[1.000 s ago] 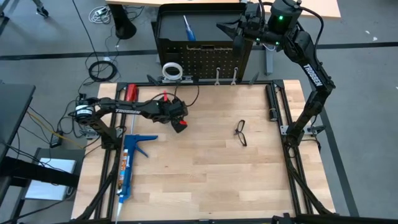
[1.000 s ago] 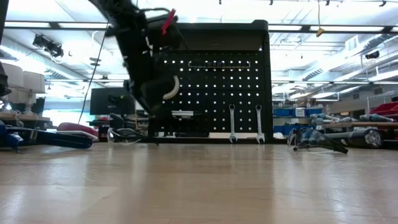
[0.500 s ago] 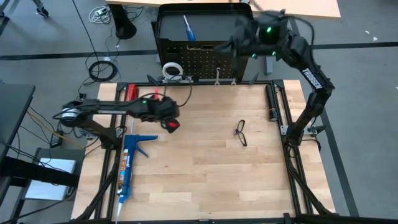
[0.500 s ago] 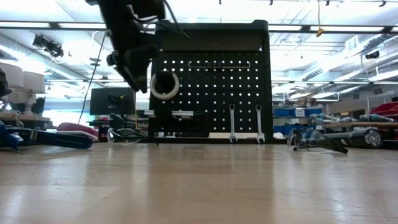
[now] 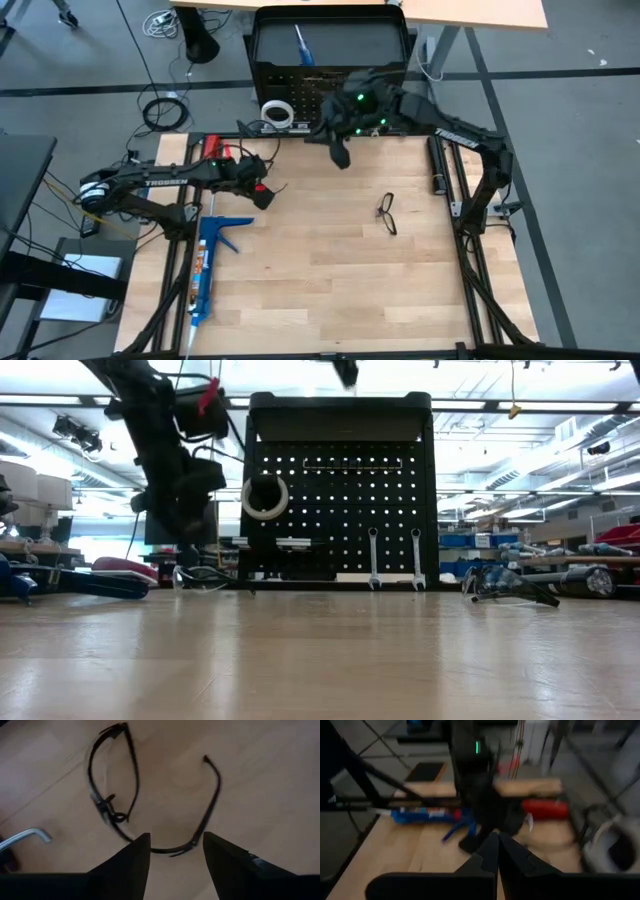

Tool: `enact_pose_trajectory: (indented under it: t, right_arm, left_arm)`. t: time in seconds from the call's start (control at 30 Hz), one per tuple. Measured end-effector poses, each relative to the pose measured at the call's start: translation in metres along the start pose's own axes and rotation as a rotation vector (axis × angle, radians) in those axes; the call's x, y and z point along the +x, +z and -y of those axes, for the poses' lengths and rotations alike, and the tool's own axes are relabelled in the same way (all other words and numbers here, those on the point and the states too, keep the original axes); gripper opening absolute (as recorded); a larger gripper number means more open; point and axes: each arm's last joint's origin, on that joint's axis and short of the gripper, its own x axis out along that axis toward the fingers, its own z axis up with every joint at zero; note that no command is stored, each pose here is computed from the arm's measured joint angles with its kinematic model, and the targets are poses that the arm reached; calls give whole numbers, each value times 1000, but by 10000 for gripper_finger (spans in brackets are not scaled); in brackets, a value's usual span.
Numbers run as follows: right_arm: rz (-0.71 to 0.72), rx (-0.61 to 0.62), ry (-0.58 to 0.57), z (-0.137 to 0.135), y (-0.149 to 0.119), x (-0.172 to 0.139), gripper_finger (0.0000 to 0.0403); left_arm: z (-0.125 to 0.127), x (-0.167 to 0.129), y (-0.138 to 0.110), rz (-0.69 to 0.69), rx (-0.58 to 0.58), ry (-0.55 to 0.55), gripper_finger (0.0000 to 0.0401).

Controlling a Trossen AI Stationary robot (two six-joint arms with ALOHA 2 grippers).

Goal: Hang tools onto peg board
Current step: Remove the black safety glasses from the black pegboard

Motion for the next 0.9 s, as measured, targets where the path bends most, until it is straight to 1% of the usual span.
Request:
enact_pose_trajectory:
  t: [0.07,0.13,0.2,0.33,0.43,0.57,0.63,0.7,0.77,0.9]
  right_arm:
    - [-38,30,17,3,-18,13,13]
    - [-71,49,38,5,-35,25,10]
    - [-96,58,48,7,-53,37,9]
    - [-131,107,54,9,-92,59,13]
    - [-142,177,49,11,-115,69,15]
    - [-143,243,46,12,-136,76,11]
    - [-123,250,49,10,-142,79,9]
    - [-111,241,55,8,-145,83,8]
    - [-92,224,65,7,-147,93,8]
    - [-149,257,94,5,-160,123,8]
  left_arm:
    - [-5,1,-1,10,-9,12,179]
    - [-8,0,5,67,-23,-2,168]
    - [-13,-1,9,95,-25,-1,156]
    - [-26,2,14,94,-33,27,125]
    - [-34,4,18,92,-44,27,90]
    - [-44,8,22,108,-63,4,32]
    - [-48,11,22,116,-86,-16,9]
    - [-52,16,22,137,-108,-51,7]
    - [-55,20,20,139,-127,-91,7]
    - [-61,23,18,131,-168,-78,3]
